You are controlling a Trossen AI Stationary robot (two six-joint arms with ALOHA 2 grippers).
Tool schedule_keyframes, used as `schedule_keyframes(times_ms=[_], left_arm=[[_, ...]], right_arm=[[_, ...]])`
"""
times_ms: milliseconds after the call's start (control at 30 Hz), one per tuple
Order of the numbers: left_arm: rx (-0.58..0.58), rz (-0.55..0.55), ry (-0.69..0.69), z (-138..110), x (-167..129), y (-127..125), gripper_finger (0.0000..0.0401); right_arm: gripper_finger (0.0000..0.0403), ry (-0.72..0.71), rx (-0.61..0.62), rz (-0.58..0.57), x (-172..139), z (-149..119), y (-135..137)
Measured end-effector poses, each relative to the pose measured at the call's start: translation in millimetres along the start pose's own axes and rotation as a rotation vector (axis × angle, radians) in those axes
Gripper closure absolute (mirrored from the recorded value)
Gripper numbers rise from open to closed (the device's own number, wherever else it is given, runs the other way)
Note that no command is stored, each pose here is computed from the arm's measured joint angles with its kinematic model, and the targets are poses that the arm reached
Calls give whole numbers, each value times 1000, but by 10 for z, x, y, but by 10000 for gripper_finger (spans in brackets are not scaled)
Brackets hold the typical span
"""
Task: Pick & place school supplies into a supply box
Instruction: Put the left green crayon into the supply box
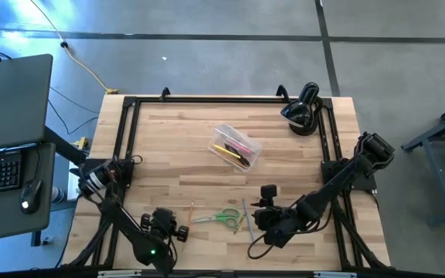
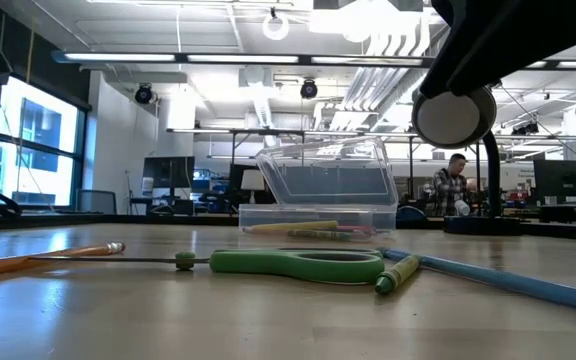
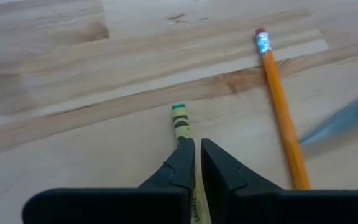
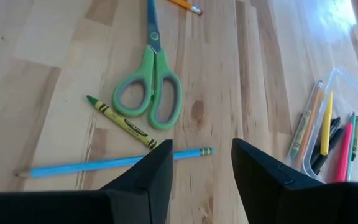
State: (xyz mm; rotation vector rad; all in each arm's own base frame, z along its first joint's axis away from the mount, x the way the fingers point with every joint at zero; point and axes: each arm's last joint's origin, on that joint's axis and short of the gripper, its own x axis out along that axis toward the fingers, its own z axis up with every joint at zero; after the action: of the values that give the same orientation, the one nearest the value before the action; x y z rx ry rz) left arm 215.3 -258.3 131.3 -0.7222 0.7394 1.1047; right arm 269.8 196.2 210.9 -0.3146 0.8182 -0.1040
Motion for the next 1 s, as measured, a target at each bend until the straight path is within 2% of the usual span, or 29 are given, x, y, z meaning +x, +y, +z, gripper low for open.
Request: schedule_keyframes(times_ms=[433, 533, 633, 767, 900, 1000], left_arm=[[15, 15, -2, -49, 51, 7, 343], [51, -57, -78, -25, 46, -14, 343], [111, -108, -142, 12, 36, -52, 343], [211, -53, -103, 54, 66, -93, 338], [340, 2, -43, 148, 94, -144, 305], [449, 27, 64, 307, 25, -252, 269]], right_arm=[[261, -2, -12, 18, 3, 9, 4], [260, -2, -13, 18, 3, 9, 4], [261, -2, -13, 18, 3, 9, 4], [261, -3, -12, 19, 3, 10, 5], [261, -8, -8, 21, 3, 15, 7], [261, -13, -2, 24, 3, 22, 9]])
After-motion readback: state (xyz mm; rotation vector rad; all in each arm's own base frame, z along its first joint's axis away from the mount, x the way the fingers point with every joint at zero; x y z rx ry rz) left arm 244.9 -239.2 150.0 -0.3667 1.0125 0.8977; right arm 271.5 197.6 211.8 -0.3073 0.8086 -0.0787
